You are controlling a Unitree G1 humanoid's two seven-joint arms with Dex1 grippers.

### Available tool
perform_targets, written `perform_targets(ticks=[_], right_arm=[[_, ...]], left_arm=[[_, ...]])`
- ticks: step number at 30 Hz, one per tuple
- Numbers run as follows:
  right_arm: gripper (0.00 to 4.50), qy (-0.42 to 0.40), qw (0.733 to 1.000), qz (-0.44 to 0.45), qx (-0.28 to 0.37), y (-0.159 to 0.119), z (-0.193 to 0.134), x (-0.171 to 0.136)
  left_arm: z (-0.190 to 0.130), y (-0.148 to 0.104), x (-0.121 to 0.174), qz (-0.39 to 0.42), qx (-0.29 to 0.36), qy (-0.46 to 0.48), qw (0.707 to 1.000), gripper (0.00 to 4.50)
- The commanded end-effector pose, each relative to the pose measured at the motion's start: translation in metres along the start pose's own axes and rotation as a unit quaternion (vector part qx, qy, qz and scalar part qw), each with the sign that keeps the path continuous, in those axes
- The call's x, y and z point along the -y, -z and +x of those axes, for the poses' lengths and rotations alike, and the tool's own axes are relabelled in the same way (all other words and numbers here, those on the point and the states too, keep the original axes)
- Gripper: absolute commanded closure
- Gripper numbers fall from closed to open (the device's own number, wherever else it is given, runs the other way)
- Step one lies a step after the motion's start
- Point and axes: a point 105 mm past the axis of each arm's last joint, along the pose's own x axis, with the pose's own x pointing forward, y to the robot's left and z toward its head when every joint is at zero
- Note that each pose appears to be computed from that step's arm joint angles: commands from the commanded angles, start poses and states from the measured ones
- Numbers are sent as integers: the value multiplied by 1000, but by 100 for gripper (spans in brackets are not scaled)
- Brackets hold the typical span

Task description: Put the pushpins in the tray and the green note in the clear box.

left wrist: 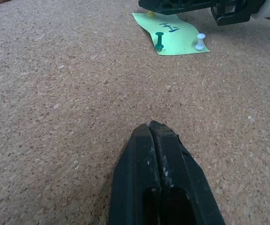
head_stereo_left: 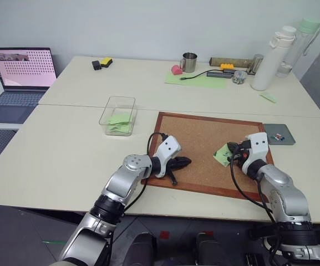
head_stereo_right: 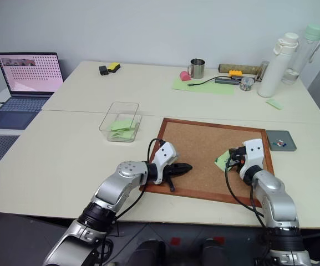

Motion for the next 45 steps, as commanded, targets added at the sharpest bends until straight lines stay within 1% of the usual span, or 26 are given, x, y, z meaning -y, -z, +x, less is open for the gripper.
perform_targets(ticks=[1, 3, 6, 11, 15, 20, 27, 31, 33, 35, 36, 39, 40, 45], right_arm=[[447, -45, 996, 3, 77, -44, -12, -12], [447, -60, 995, 4, 86, -54, -17, -16], [447, -68, 994, -7, 83, -60, -22, -17], [447, -45, 995, -19, 89, -72, -25, -1], [447, 3, 996, -33, 84, -77, -24, 28], [447, 110, 990, -59, 63, -80, -22, 82], [447, 187, 982, -25, 29, -70, -17, 138], [447, 199, 980, 6, 16, -62, -15, 153], [405, 198, 980, 15, 17, -61, -14, 157], [378, 197, 980, 19, 19, -61, -13, 159], [346, 198, 980, 18, 20, -61, -13, 161], [289, 203, 979, 10, 24, -64, -13, 164], [259, 203, 979, 8, 26, -65, -13, 164], [259, 189, 981, -6, 41, -71, -15, 162]], left_arm=[[-2, 2, 3, -4, -7, 5, 1000, 450], [-4, 5, 5, -7, -12, 10, 1000, 450], [-7, 8, 7, -8, -19, 16, 1000, 450], [-8, 7, 5, -8, -23, 12, 1000, 450], [-8, 7, 7, -7, -24, 15, 1000, 450], [-10, 9, 8, -9, -28, 15, 999, 450], [-12, 9, 8, -9, -31, 15, 999, 450], [-14, 10, 7, -7, -33, 12, 999, 450], [-15, 11, 7, -7, -34, 11, 999, 450], [-16, 11, 7, -7, -35, 10, 999, 450], [-16, 11, 7, -7, -35, 9, 999, 450], [-16, 11, 7, -7, -34, 8, 999, 450], [-16, 10, 7, -7, -34, 7, 999, 450], [-16, 11, 6, -6, -35, 6, 999, 450]])
